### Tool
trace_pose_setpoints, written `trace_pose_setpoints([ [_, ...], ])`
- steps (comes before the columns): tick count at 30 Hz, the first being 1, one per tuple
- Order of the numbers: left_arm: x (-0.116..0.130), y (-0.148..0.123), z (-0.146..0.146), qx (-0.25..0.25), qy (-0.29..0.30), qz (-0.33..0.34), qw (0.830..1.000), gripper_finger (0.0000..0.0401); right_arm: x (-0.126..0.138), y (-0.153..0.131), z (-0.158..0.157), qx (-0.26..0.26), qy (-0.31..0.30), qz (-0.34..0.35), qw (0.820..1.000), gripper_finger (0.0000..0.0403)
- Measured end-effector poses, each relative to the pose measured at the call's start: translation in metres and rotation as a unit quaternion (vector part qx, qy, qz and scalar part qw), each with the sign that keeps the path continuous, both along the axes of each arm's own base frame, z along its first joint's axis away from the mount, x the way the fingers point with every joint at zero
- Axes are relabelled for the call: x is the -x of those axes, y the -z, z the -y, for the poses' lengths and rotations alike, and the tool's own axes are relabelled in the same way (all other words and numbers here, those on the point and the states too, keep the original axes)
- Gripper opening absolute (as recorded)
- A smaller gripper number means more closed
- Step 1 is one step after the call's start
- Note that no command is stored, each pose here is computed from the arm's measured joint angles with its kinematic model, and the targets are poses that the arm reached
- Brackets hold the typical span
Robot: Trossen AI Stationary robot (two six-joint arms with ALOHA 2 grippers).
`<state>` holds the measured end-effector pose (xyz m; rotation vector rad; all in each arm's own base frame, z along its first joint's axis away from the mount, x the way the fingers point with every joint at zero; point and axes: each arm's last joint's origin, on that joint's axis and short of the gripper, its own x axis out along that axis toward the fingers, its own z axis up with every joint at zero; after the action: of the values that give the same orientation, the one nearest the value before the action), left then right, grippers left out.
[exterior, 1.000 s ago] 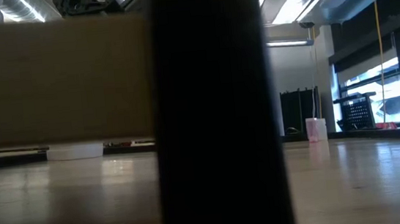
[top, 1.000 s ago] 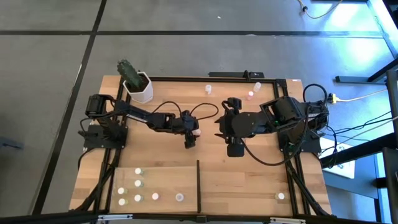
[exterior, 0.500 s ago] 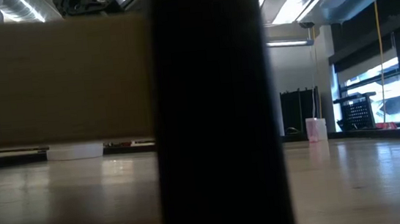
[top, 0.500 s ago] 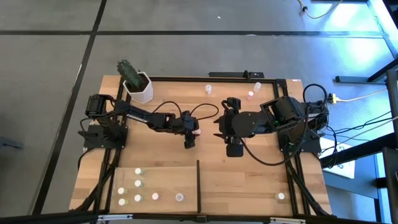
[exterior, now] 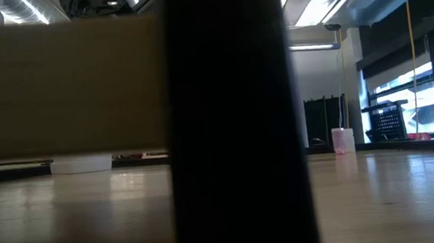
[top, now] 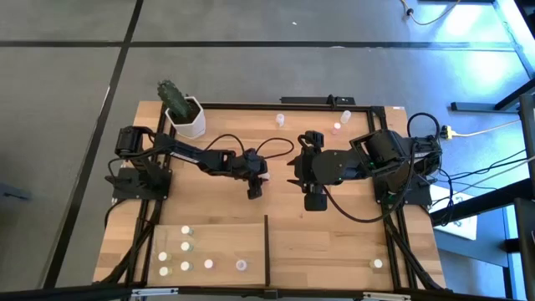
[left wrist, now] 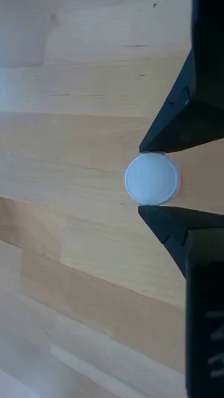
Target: Pick and place medicine bottles onto shelf by color
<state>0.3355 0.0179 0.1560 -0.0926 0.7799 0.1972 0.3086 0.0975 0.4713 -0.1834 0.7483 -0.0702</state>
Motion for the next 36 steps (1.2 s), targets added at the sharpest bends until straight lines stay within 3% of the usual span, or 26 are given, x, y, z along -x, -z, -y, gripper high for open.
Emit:
trace_pose_setpoints([
  [7,0.0,0.0,0.0,0.0,0.0,0.0,1.0,0.0103,0.0,0.0,0.0,0.001,-0.001,0.0,1.0,0.0195],
  [18,0.001,-0.003,0.0,0.001,0.0,0.002,1.0,0.0098,0.0,0.0,0.0,0.001,-0.001,-0.001,1.0,0.0195],
  [27,0.022,-0.035,0.002,0.003,0.001,-0.006,1.0,0.0097,0.0,0.0,0.0,0.0,0.0,0.0,1.0,0.0195],
  [36,0.067,-0.083,0.024,-0.001,-0.009,-0.012,1.0,0.0097,0.0,0.0,0.0,-0.001,0.0,0.003,1.0,0.0195],
])
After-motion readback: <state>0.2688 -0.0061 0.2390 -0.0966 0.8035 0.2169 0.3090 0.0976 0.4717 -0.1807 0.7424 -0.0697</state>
